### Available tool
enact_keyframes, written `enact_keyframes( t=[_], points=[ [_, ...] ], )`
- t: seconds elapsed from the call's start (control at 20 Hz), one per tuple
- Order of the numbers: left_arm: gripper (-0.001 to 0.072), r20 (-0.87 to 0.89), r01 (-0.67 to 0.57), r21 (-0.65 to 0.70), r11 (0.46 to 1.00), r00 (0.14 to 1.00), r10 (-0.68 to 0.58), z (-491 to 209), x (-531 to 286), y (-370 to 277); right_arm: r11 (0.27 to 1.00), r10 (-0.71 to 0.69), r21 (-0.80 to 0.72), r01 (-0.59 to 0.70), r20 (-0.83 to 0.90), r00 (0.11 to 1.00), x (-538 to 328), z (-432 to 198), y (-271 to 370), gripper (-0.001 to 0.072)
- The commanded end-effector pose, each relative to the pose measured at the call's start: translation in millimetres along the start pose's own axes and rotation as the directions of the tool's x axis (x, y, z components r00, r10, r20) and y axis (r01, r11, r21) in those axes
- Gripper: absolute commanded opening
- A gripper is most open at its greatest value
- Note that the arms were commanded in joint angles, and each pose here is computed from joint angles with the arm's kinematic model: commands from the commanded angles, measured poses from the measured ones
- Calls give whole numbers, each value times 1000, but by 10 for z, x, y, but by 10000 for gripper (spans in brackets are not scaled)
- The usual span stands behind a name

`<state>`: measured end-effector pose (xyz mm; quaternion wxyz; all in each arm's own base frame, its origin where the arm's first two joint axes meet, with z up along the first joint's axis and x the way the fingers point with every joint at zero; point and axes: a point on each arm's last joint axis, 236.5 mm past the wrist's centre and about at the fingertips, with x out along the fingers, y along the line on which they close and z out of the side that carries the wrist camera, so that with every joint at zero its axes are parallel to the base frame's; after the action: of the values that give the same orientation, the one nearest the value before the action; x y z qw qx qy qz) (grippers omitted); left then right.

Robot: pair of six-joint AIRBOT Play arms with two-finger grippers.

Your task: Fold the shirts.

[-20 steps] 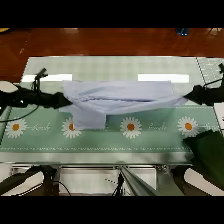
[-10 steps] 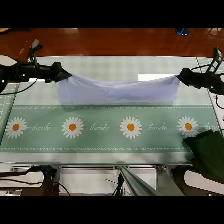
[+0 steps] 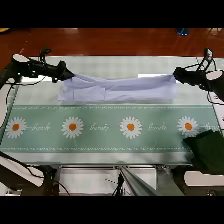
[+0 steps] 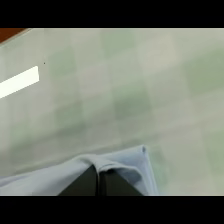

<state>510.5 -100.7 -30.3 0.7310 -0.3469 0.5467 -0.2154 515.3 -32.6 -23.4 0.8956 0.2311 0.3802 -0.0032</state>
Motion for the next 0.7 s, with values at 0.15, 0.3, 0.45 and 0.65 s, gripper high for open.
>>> enact_keyframes(
  t=[0.15,0.3,0.45,0.65],
  points=[
    [404,-136,29,-70,997,990,-38,-257,19,185,988,-69,-146,51,-119,991,19,-282,-170,37],
    [404,-157,44,-84,995,986,-57,-297,-157,198,979,-92,-193,69,-116,989,-29,-260,-207,424],
    [403,-135,52,-68,996,989,-61,-258,-365,124,947,-179,-279,158,-49,983,-294,-26,-331,492],
    [398,-111,61,4,998,992,-60,-233,-483,-55,976,-217,4,218,-106,971,-542,-49,-808,499]
  ],
)
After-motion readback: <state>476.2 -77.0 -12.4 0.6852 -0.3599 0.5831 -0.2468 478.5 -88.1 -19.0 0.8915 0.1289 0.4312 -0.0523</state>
